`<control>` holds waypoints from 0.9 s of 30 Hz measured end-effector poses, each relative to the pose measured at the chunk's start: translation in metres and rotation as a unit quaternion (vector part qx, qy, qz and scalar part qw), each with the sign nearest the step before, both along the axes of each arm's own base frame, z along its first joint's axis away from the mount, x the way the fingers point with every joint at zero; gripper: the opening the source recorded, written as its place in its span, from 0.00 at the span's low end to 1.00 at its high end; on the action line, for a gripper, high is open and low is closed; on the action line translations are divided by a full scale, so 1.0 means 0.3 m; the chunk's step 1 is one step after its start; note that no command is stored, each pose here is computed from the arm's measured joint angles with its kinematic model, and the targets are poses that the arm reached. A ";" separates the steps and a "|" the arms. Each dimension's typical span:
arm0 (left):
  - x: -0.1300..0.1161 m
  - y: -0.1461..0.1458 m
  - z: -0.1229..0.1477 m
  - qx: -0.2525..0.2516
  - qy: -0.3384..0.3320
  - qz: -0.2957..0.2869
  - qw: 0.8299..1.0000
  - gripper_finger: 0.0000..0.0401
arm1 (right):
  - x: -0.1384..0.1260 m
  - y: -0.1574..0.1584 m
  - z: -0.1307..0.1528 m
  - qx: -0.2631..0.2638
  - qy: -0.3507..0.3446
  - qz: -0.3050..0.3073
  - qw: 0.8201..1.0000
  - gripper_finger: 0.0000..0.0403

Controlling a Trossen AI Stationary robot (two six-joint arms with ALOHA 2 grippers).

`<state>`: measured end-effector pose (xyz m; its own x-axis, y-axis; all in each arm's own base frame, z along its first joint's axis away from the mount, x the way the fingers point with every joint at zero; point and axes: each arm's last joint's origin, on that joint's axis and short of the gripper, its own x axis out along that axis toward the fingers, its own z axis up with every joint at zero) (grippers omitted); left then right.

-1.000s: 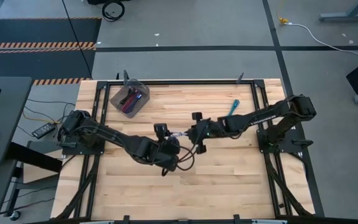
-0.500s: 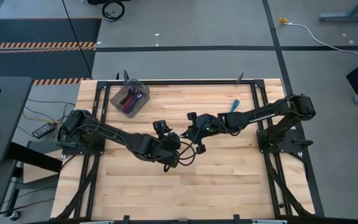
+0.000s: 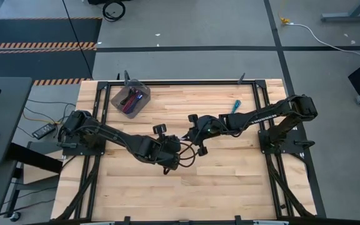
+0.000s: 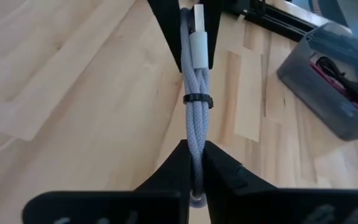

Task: Pick and place USB-C Cables
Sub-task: Put the white USB cable into the black bin

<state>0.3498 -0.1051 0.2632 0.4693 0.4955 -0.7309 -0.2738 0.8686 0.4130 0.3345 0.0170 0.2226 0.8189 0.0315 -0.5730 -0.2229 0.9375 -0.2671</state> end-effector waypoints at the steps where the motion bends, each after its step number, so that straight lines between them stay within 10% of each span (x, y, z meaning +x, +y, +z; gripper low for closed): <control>1: 0.000 -0.001 0.000 0.000 0.000 -0.001 1.000 0.09 | 0.000 -0.001 -0.001 0.004 0.001 -0.004 1.000 0.07; 14: -0.021 0.054 -0.010 0.022 0.055 0.020 0.998 0.09 | -0.018 -0.022 -0.025 0.004 0.046 -0.054 0.997 0.36; 27: -0.125 0.389 0.001 0.124 0.202 0.233 0.943 0.09 | -0.060 -0.137 -0.057 -0.037 0.105 -0.244 0.963 0.69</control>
